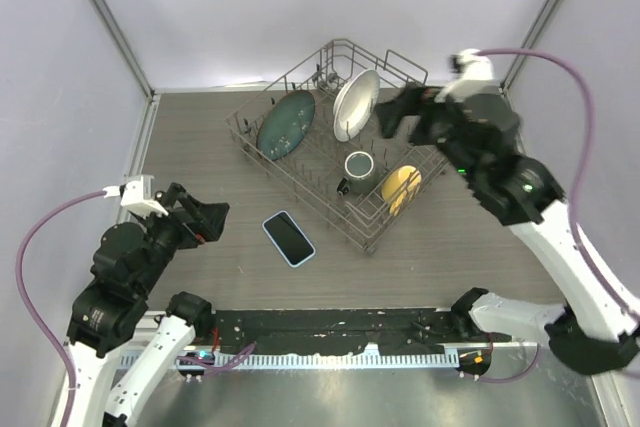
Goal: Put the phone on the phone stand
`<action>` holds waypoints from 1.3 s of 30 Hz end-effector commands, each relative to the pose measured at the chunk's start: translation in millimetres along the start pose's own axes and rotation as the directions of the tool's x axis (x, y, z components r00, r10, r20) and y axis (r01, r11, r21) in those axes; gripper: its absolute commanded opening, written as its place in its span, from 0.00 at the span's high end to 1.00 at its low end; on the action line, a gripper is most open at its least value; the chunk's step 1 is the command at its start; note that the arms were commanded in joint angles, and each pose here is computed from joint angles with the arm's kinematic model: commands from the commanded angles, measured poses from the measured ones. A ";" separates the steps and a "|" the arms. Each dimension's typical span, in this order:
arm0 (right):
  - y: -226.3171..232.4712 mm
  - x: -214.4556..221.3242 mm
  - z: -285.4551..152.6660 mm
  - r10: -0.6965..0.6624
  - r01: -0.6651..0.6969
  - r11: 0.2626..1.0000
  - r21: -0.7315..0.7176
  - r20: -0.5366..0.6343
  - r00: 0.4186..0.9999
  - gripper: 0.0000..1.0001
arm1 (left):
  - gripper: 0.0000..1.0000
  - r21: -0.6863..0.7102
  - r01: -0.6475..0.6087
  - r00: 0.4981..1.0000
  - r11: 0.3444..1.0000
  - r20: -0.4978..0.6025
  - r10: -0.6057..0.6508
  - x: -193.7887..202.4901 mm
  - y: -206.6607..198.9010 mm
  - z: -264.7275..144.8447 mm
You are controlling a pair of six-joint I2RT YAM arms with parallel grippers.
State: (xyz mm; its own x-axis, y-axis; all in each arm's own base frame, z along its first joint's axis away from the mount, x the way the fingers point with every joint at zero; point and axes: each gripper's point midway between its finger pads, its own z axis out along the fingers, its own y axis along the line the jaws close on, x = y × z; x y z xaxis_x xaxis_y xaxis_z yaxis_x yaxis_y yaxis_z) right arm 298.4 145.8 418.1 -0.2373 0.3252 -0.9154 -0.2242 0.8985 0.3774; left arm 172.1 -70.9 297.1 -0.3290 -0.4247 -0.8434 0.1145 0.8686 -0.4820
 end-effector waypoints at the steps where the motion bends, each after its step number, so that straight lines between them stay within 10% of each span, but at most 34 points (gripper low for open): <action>1: 97.8 55.6 15.0 -0.228 0.211 0.967 -0.146 -0.109 0.968 0.01 | 0.05 0.075 0.037 0.996 0.996 0.082 -0.044 -16.8 -13.5 -12.2; 17: 218.6 297.3 -18.7 -0.618 0.420 0.760 -0.496 -0.354 0.702 0.01 | 0.12 0.005 0.121 0.884 0.993 0.455 -0.110 -50.7 38.0 -110.3; 25: 197.8 394.4 -17.2 -0.654 0.447 0.756 -0.478 -0.510 0.559 0.01 | 0.12 -0.013 0.105 0.935 0.994 0.343 -0.094 -37.4 30.9 -86.2; 39: 129.2 442.7 30.6 -0.545 0.342 0.837 -0.427 -0.708 0.449 0.01 | 0.10 -0.028 0.086 0.977 0.996 0.196 -0.079 -19.2 21.7 -58.1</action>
State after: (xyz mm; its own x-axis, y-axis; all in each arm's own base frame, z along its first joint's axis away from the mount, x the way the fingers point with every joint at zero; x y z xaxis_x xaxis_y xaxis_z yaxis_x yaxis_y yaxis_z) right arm 195.0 412.8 62.8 -0.6266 -0.5611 -0.5408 -0.6541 0.7560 -0.0265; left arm 125.7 -22.7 316.7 -0.1291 -0.5344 -0.8353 0.0351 0.8394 -0.5424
